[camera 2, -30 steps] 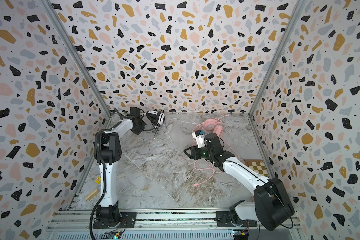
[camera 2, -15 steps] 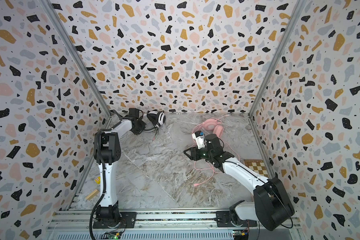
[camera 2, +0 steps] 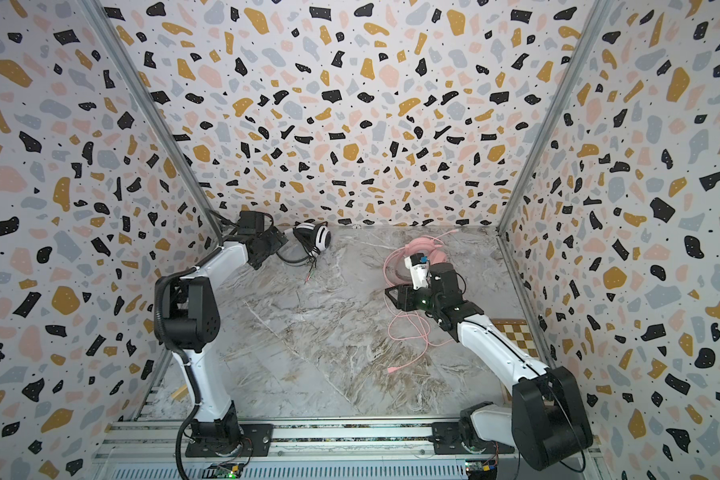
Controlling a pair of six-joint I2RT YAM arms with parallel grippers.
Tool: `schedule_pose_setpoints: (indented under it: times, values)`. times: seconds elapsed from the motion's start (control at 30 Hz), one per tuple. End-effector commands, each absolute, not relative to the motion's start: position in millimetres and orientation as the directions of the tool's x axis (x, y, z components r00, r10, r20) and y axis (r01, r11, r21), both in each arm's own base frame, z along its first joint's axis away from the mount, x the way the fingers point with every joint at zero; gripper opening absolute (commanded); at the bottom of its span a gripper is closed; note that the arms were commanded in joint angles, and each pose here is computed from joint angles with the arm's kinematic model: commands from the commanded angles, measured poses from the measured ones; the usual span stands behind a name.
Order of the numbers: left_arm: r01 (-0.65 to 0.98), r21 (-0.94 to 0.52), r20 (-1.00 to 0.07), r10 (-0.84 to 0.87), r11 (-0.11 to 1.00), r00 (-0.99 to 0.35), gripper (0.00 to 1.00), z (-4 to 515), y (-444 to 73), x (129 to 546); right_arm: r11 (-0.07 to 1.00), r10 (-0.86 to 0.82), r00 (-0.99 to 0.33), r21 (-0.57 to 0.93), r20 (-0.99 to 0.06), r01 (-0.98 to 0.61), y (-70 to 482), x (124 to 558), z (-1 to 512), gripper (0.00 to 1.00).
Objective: Wrap the headphones
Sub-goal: 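Set the wrapped white headset down near the far wall with the left gripper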
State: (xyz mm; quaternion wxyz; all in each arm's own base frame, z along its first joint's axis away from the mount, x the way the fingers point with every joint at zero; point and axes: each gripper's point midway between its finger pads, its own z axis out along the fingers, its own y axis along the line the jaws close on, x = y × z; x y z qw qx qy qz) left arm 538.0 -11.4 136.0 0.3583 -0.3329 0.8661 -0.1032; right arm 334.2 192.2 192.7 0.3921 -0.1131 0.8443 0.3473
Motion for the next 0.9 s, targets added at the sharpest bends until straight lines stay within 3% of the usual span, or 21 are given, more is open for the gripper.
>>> schedule_pose_setpoints:
  times: [0.0,0.13,0.2,0.3,0.4,0.6,0.87]
  values:
    - [-0.439,-0.411,-0.713,-0.582,0.799,-0.391,1.00,199,4,527,0.810,0.128,-0.617,0.441,-0.777,-0.387,155,350,203,0.53]
    - [-0.377,-0.385,-0.821,-0.499,0.842,-0.278,1.00,235,13,487,0.872,0.170,-0.601,0.403,-0.781,-0.278,122,369,193,0.53]
    - [-0.384,-0.423,-0.835,-0.517,0.821,-0.188,1.00,233,21,466,0.891,0.165,-0.603,0.380,-0.780,-0.248,117,378,184,0.53]
    - [-0.342,-0.445,-0.839,-0.519,0.828,-0.164,1.00,227,18,451,0.899,0.145,-0.629,0.367,-0.764,-0.238,118,395,172,0.53]
    - [-0.292,-0.450,-0.815,-0.522,0.844,-0.251,1.00,212,4,452,0.919,0.075,-0.654,0.307,-0.753,-0.247,122,415,163,0.53]
    - [-0.221,-0.494,-0.764,-0.541,0.841,-0.352,0.98,187,-20,432,0.921,-0.268,-0.614,-0.011,-0.743,-0.389,177,440,156,0.54]
    - [-0.118,-0.456,-0.757,-0.454,0.882,-0.470,1.00,162,-50,374,0.880,-0.403,-0.656,-0.074,-0.639,-0.469,194,473,131,0.55]
